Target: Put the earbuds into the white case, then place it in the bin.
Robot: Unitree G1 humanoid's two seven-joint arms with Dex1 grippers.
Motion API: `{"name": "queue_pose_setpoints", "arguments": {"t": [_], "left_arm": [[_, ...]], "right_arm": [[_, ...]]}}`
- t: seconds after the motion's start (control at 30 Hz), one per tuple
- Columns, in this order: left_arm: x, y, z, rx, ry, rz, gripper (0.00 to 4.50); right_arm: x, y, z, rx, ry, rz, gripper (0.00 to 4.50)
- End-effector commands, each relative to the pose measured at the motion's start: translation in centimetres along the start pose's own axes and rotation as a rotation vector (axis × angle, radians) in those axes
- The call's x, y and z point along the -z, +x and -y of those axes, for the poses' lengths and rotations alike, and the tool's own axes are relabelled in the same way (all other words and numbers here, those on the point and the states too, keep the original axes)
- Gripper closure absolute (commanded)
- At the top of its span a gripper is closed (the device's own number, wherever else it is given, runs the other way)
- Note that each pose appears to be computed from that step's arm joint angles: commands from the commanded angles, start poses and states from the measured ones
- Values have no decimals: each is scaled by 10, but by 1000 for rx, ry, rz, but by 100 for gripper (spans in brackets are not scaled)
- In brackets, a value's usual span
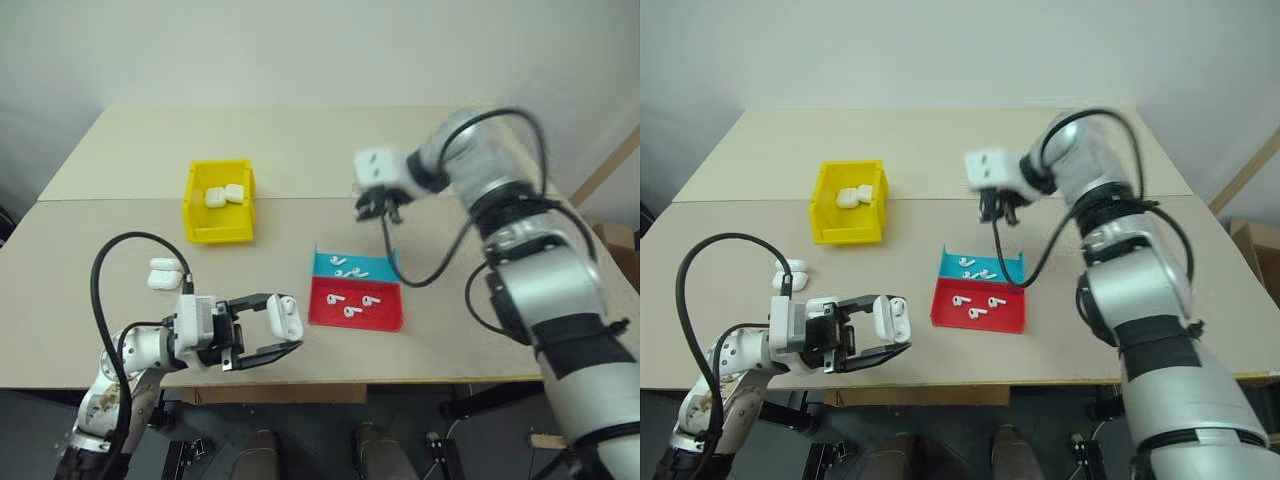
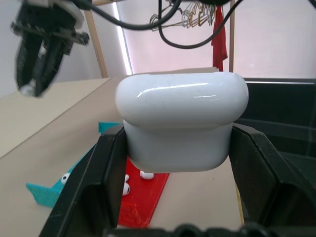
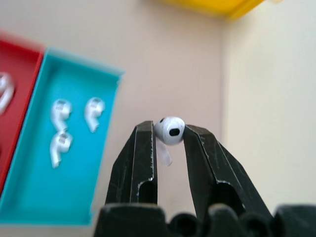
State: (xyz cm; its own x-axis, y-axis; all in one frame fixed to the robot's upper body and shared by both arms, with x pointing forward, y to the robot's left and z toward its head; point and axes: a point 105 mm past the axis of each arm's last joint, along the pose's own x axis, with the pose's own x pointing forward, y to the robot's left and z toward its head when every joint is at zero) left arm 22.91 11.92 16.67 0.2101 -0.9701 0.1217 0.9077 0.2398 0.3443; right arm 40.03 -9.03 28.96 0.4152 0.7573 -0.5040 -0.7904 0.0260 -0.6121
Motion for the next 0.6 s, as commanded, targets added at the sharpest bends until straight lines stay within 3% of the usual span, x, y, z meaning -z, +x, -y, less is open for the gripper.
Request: {"name": "queue_pose_setpoints", "arguments": {"t": [0.03,0.2,0.33,0.6], "left_arm": [[-13,7,-1,32,16,60,172],[-23,20,-4,100,6,110,172],[-26,27,-8,144,0,125,172],[-34,40,-17,197,-14,103,172]], "right_arm": [[-31,-43,-9,115,93,238,388],[-50,-79,-80,193,142,454,388],[-65,-87,-113,169,260,573,388],[-82,-85,-134,119,375,667,388]]}}
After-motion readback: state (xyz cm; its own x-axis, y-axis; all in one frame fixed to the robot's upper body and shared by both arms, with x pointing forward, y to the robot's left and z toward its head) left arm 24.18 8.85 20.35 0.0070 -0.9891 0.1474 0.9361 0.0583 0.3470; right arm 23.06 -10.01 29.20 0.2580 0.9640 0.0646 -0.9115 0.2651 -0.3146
